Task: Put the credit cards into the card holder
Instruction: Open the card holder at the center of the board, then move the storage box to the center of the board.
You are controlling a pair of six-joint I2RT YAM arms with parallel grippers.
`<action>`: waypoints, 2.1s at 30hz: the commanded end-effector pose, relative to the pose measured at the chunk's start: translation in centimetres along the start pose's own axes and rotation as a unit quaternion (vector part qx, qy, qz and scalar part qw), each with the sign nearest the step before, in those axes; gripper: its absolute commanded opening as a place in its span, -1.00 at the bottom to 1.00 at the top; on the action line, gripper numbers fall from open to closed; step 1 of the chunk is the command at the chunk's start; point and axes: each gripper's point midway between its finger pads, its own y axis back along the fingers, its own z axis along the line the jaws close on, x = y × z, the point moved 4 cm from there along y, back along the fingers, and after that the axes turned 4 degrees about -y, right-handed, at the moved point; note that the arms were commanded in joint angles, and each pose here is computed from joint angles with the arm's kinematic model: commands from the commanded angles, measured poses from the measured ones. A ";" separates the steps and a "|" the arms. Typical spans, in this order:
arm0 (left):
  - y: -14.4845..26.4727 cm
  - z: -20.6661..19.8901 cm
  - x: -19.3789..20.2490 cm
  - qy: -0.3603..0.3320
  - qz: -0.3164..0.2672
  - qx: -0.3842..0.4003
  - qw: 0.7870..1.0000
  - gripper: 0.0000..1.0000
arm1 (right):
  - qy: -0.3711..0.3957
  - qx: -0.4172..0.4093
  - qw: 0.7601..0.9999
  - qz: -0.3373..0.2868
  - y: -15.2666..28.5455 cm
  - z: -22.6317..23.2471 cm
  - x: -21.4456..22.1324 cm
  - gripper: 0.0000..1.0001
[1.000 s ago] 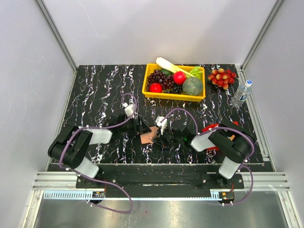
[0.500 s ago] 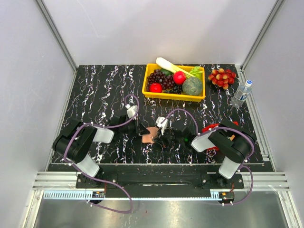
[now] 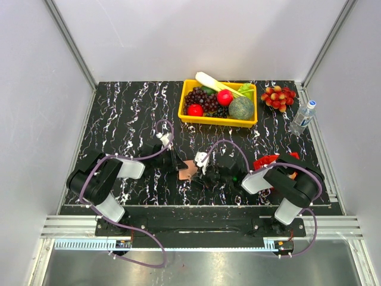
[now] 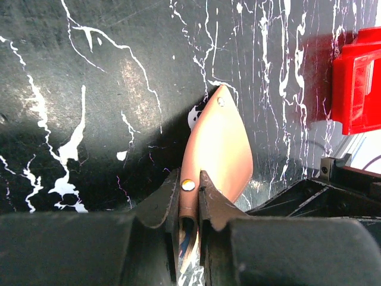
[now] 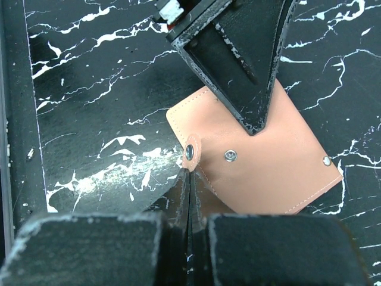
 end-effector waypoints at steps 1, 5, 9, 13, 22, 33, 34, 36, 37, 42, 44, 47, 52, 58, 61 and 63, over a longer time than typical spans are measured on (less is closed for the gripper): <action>-0.3 2.3 -0.9 0.004 -0.028 -0.078 0.997 -1.00 | 0.044 -0.010 0.996 -0.079 0.4 1.4 -3.6 -1.00; 0.5 2.2 -0.6 0.015 -0.042 -0.084 0.996 -0.92 | 0.020 0.116 0.982 -0.148 2.9 -1.1 -5.9 -0.90; 1.9 1.9 -0.7 0.034 -0.074 -0.091 0.992 -0.47 | 0.006 0.122 0.983 -0.135 4.9 -0.5 -5.5 -0.55; 2.9 1.0 -1.6 0.032 -0.097 -0.090 0.991 0.04 | -0.077 0.151 0.980 -0.101 6.0 -0.4 -4.8 -0.36; 6.5 0.4 -1.8 0.011 -0.131 -0.138 0.982 0.98 | -0.224 0.493 0.837 -0.081 17.6 -6.4 -11.5 0.31; 10.8 -2.4 -4.5 -0.044 -0.179 -0.153 0.971 0.98 | -0.456 0.596 0.661 -0.014 27.0 -11.2 -5.4 0.48; 10.8 -2.6 -4.7 -0.049 -0.178 -0.147 0.972 0.98 | -0.466 0.591 0.659 -0.003 26.7 -11.2 -4.7 0.49; 10.5 -3.2 -4.7 -0.056 -0.169 -0.134 0.975 0.98 | -0.483 0.582 0.654 0.013 26.0 -11.0 -3.5 0.50; 10.5 -3.4 -4.7 -0.057 -0.165 -0.131 0.976 0.98 | -0.490 0.580 0.650 0.019 25.7 -10.9 -2.8 0.52; 10.0 -3.8 -4.8 -0.065 -0.154 -0.122 0.978 0.98 | -0.501 0.597 0.626 0.027 24.9 -12.0 -0.6 0.59; 9.8 -4.0 -4.7 -0.067 -0.149 -0.116 0.980 0.98 | -0.505 0.602 0.617 0.034 24.7 -12.7 -0.1 0.61; 9.6 -4.2 -4.8 -0.065 -0.145 -0.108 0.981 0.98 | -0.499 0.621 0.603 0.036 24.8 -13.8 0.3 0.65; 9.4 -4.6 -4.9 -0.063 -0.144 -0.096 0.983 0.98 | -0.487 0.604 0.630 0.037 23.3 -15.5 0.7 0.64; 9.4 -4.7 -5.0 -0.064 -0.142 -0.095 0.983 0.98 | -0.493 0.562 0.663 0.044 21.4 -16.1 0.7 0.52; 9.4 -4.6 -4.9 -0.063 -0.141 -0.097 0.983 0.98 | -0.511 0.522 0.681 0.050 20.0 -15.7 0.9 0.46; 9.3 -4.6 -4.9 -0.062 -0.140 -0.096 0.984 0.98 | -0.516 0.495 0.697 0.049 19.1 -15.6 0.8 0.42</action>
